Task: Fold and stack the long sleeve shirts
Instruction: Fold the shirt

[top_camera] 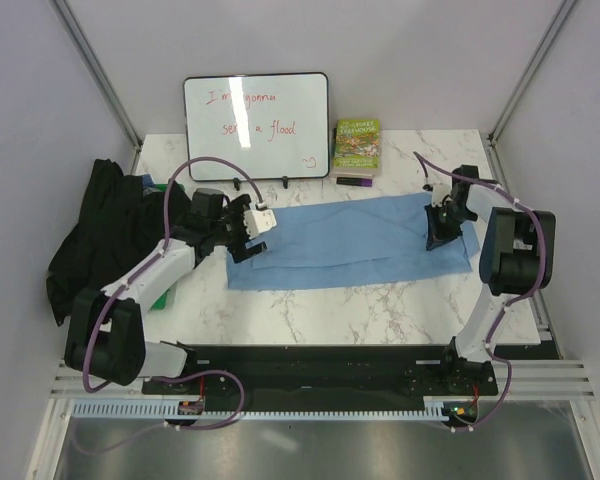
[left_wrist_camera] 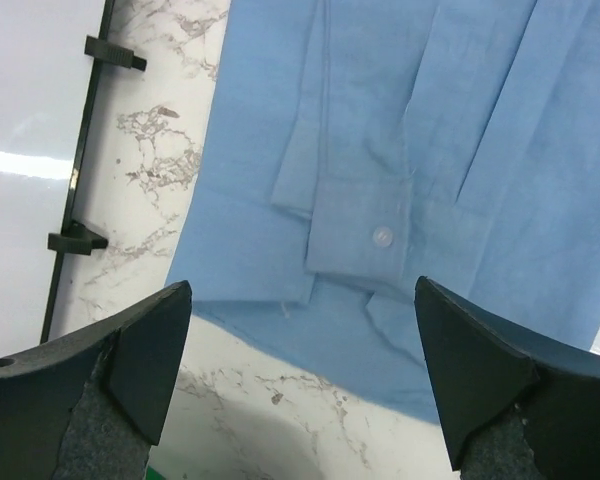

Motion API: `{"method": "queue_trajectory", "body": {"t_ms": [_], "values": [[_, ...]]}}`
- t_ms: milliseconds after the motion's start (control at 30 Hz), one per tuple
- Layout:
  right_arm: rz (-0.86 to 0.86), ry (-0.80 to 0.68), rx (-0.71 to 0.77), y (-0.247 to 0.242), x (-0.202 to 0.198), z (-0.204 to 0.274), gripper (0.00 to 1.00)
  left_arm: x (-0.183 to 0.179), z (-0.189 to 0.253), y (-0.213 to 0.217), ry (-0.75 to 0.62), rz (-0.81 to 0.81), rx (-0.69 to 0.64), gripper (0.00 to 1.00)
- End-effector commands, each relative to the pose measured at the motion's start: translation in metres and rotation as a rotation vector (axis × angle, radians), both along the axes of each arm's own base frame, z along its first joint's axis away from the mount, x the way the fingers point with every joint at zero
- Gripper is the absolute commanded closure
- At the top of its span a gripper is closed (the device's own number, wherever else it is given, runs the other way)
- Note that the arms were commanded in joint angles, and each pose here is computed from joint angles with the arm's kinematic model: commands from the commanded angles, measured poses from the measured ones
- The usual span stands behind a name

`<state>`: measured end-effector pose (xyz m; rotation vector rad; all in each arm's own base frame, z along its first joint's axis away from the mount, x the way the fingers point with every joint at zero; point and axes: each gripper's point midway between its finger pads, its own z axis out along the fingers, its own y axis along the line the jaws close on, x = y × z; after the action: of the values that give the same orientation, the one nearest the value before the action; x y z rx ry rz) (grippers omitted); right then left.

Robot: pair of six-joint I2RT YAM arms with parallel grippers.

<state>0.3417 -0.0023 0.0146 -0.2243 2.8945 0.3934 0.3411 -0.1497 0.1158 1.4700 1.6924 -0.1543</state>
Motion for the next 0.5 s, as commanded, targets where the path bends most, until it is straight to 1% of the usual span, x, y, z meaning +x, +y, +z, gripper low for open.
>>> {"method": "queue_trajectory", "body": {"t_ms": [0, 33, 67, 100, 133, 167, 233, 267, 333, 367, 433, 467], "values": [[0.015, -0.1, -0.278, -0.066, 0.056, -0.01, 0.98, -0.004, 0.017, -0.005, 0.016, 0.014, -0.086, 0.01], [0.021, -0.121, -0.319, -0.075, 0.069, -0.008, 0.99, -0.01, 0.019, -0.008, 0.011, -0.012, -0.1, 0.01], [0.016, -0.132, -0.399, -0.091, 0.081, -0.006, 0.99, -0.014, 0.021, -0.01, 0.01, -0.03, -0.108, 0.01], [0.037, -0.181, -0.439, -0.101, 0.109, 0.001, 0.99, -0.019, 0.022, -0.014, 0.012, -0.064, -0.127, 0.01], [0.034, -0.205, -0.472, -0.108, 0.123, 0.007, 0.99, -0.022, 0.023, -0.017, 0.017, -0.083, -0.135, 0.01], [0.022, -0.283, -0.49, -0.113, 0.152, 0.033, 0.99, -0.023, 0.023, -0.019, 0.027, -0.091, -0.147, 0.0], [0.023, -0.304, -0.48, -0.112, 0.163, 0.047, 0.99, -0.023, 0.024, -0.028, 0.05, -0.121, -0.175, 0.01], [0.017, -0.367, -0.472, -0.11, 0.177, 0.074, 0.97, -0.022, 0.013, -0.033, 0.089, -0.136, -0.169, 0.01], [0.009, -0.389, -0.422, -0.1, 0.174, 0.095, 0.95, -0.01, 0.016, -0.043, 0.081, -0.17, -0.161, 0.0], [0.004, -0.416, -0.41, -0.096, 0.169, 0.112, 0.94, -0.009, -0.002, -0.052, 0.128, -0.192, -0.135, 0.01], [0.001, -0.417, -0.349, -0.084, 0.156, 0.121, 0.92, 0.012, -0.002, -0.064, 0.105, -0.184, -0.076, 0.01], [0.003, -0.415, -0.332, -0.078, 0.144, 0.127, 0.91, 0.012, -0.007, -0.077, 0.107, -0.205, -0.047, 0.01]]}}
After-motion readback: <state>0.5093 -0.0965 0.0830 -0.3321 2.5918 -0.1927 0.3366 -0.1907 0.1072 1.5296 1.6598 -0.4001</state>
